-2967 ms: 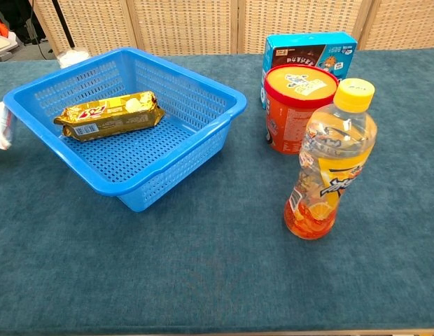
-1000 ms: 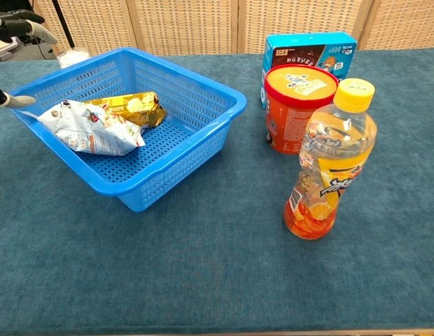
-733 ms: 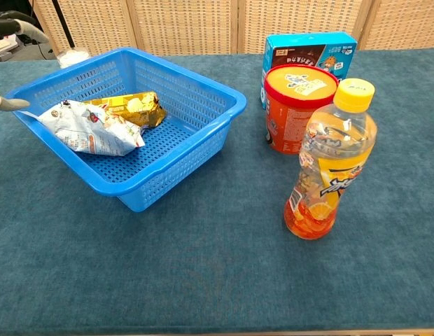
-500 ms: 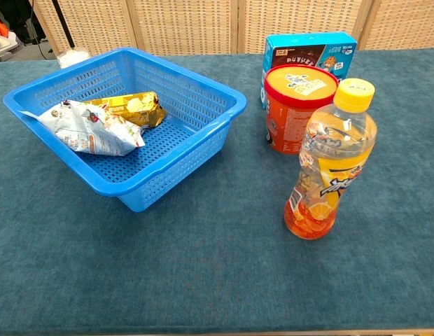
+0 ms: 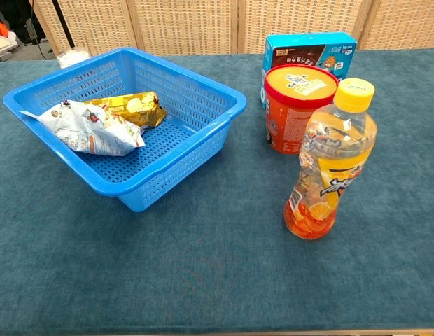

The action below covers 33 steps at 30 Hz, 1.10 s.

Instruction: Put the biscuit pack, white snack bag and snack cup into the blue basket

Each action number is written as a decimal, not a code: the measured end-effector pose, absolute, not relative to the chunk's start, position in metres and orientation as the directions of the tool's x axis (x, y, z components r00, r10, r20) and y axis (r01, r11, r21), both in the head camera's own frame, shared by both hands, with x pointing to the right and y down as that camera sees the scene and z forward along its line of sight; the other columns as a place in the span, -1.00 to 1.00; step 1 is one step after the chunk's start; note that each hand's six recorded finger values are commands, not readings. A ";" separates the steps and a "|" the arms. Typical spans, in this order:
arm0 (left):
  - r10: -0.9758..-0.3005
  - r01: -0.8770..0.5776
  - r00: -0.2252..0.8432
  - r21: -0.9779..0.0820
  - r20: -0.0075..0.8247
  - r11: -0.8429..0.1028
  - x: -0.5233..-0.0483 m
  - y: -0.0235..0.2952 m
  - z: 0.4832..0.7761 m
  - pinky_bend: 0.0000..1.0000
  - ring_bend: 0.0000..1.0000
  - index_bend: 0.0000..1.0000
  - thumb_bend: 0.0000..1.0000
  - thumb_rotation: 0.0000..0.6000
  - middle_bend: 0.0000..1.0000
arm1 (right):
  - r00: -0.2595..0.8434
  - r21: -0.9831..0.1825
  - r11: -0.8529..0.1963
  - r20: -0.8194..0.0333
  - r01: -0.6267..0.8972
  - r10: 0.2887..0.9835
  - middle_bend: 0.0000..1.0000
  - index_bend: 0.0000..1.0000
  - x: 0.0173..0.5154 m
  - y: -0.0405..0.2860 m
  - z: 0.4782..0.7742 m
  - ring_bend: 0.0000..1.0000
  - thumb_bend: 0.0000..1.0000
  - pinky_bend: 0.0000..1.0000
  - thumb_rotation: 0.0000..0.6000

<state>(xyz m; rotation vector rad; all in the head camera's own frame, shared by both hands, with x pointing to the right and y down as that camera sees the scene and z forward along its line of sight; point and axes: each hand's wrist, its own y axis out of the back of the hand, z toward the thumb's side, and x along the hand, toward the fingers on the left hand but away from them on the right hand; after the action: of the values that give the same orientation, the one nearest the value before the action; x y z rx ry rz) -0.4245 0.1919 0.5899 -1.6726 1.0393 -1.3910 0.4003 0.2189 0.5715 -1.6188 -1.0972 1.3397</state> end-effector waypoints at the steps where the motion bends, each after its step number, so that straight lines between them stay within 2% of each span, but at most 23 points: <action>1: -0.907 -0.138 0.098 -0.897 0.410 -0.420 -0.424 0.192 0.589 -0.86 -1.00 -0.94 -0.53 1.00 -1.00 | 0.083 -0.924 -0.352 -0.343 0.148 0.936 -1.00 -0.79 0.400 0.219 0.573 -1.00 -0.69 -0.84 1.00; 9: -0.905 -0.152 0.086 -0.892 0.417 -0.425 -0.430 0.191 0.593 -0.86 -1.00 -0.94 -0.52 1.00 -1.00 | 0.107 -0.910 -0.385 -0.372 0.155 0.922 -1.00 -0.79 0.388 0.207 0.583 -1.00 -0.69 -0.84 1.00; 22: -0.906 -0.166 0.053 -0.891 0.420 -0.423 -0.440 0.184 0.601 -0.86 -1.00 -0.94 -0.51 1.00 -1.00 | 0.238 -0.895 -0.437 -0.407 0.091 0.882 -1.00 -0.79 0.322 0.125 0.597 -1.00 -0.69 -0.84 1.00; 33: -0.893 -0.174 0.046 -0.877 0.448 -0.448 -0.443 0.182 0.612 -0.86 -1.00 -0.94 -0.51 1.00 -1.00 | 0.293 -0.883 -0.470 -0.445 0.018 0.846 -1.00 -0.79 0.272 0.082 0.619 -1.00 -0.69 -0.84 1.00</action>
<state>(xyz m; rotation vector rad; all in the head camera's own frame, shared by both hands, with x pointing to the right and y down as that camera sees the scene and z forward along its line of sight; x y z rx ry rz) -0.4427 0.1816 0.6124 -1.6948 1.0830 -1.4521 0.2723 0.0820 0.6189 -1.7428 -0.7863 1.2745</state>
